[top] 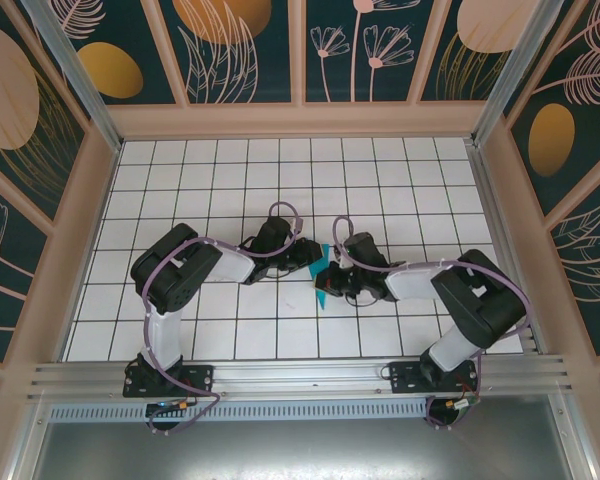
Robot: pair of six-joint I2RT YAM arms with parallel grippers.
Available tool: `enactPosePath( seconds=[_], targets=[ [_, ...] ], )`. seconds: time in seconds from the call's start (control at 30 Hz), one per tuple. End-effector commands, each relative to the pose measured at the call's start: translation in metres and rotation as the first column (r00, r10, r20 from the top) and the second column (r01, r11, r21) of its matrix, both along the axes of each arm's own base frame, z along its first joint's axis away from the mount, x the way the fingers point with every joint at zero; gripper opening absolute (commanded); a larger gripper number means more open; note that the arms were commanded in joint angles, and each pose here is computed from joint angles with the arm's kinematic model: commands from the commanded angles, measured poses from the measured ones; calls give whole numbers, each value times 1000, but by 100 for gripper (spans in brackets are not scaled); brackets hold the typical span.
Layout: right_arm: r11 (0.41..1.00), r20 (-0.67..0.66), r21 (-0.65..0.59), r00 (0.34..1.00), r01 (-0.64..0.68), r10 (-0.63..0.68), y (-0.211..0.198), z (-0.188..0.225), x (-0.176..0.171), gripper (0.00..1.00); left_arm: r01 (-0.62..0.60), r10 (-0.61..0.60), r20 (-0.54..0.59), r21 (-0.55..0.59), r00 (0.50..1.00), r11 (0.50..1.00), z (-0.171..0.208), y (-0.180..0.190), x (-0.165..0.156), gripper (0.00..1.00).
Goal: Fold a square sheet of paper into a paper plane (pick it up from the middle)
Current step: Fold the wing for the fifth time at the center of the table.
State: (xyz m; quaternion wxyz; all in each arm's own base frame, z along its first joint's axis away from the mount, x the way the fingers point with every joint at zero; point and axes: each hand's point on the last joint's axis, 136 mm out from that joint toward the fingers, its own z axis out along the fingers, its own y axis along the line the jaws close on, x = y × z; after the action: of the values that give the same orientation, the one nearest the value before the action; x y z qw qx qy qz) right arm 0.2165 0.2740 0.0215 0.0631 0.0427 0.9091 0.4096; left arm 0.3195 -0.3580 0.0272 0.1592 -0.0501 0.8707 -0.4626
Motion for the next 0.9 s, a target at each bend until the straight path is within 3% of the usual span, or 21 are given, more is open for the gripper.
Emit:
enactPosePath(
  seconds=[0.0, 0.2, 0.4, 0.73, 0.87],
  targets=[
    [1000, -41, -12, 999, -23, 23, -8, -13, -22, 5, -49, 60, -89, 116, 994, 992, -40, 25, -10, 22],
    [990, -93, -43, 987, -132, 127, -17, -21, -64, 6, -58, 69, -91, 121, 993, 991, -41, 25, -9, 22],
    [990, -104, -58, 987, -131, 124, -29, -20, -78, 6, -54, 67, -98, 124, 993, 991, -43, 25, -10, 22],
    [997, 128, 51, 990, -65, 58, 2, 50, -14, 4, -51, 62, -92, 118, 994, 992, -41, 25, -10, 22],
    [999, 131, 51, 991, 4, -10, 10, 47, 13, 3, -52, 63, -94, 112, 994, 992, -41, 25, -11, 23]
  ],
)
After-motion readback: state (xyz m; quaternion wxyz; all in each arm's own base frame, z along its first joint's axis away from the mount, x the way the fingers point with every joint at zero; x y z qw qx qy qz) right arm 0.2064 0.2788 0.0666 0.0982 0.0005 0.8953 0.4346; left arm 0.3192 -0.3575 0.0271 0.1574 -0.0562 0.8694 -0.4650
